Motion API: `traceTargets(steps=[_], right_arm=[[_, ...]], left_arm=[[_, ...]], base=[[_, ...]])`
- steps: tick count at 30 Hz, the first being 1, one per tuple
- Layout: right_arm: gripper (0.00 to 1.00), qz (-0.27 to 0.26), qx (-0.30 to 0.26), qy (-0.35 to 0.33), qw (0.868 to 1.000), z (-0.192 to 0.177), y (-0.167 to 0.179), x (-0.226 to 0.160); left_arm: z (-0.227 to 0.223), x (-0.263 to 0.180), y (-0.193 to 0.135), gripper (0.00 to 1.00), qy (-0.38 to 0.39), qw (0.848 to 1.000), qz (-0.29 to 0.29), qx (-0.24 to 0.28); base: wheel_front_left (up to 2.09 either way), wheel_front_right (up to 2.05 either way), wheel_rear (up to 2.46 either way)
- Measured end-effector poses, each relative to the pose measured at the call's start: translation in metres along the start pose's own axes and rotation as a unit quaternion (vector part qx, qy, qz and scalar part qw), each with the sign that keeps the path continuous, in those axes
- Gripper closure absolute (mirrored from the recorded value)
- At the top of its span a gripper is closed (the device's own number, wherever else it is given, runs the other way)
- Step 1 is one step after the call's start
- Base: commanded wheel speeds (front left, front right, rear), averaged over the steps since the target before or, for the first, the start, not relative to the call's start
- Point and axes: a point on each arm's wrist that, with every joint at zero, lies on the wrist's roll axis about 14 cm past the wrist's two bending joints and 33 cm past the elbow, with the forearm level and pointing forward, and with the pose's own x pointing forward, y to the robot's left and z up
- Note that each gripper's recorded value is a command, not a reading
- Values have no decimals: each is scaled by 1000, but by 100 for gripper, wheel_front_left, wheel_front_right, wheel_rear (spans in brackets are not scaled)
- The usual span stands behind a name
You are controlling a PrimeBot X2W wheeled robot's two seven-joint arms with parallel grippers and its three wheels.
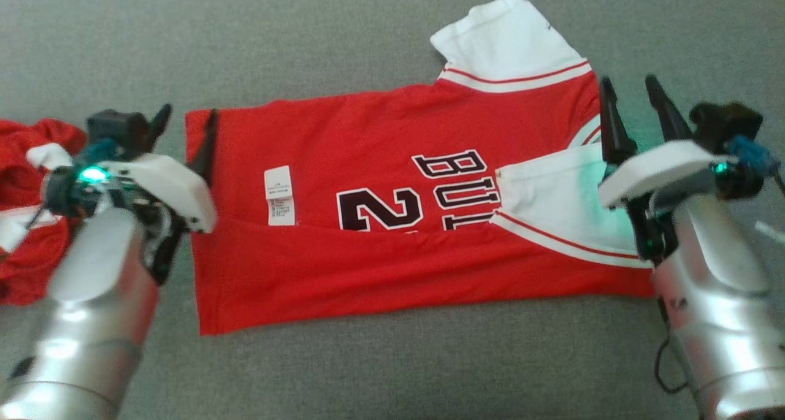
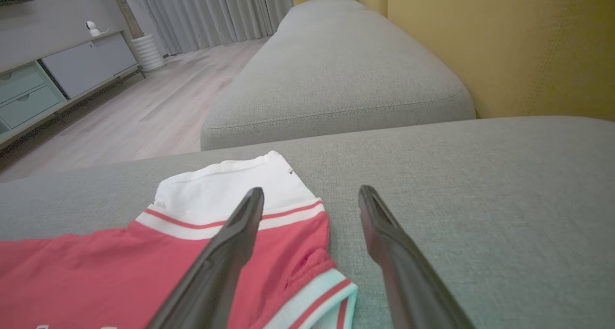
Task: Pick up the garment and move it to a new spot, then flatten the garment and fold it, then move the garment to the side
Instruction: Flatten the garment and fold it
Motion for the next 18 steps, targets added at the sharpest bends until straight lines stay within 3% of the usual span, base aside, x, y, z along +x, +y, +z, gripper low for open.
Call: traceTargets(steps=[5,13,18], right_arm=[[0,17,-12,-8,1000,9,7,24],[0,20,-24,14,999,-4,0,37],[0,30,-37,29,998,4,5,59]], left_arm=[[-21,11,22,0,45,999,7,7],[-46,20,16,0,67,998,-4,-14],[-45,30,19,0,69,998,-7,1]], base=[[0,0,0],[0,0,0],[0,0,0]])
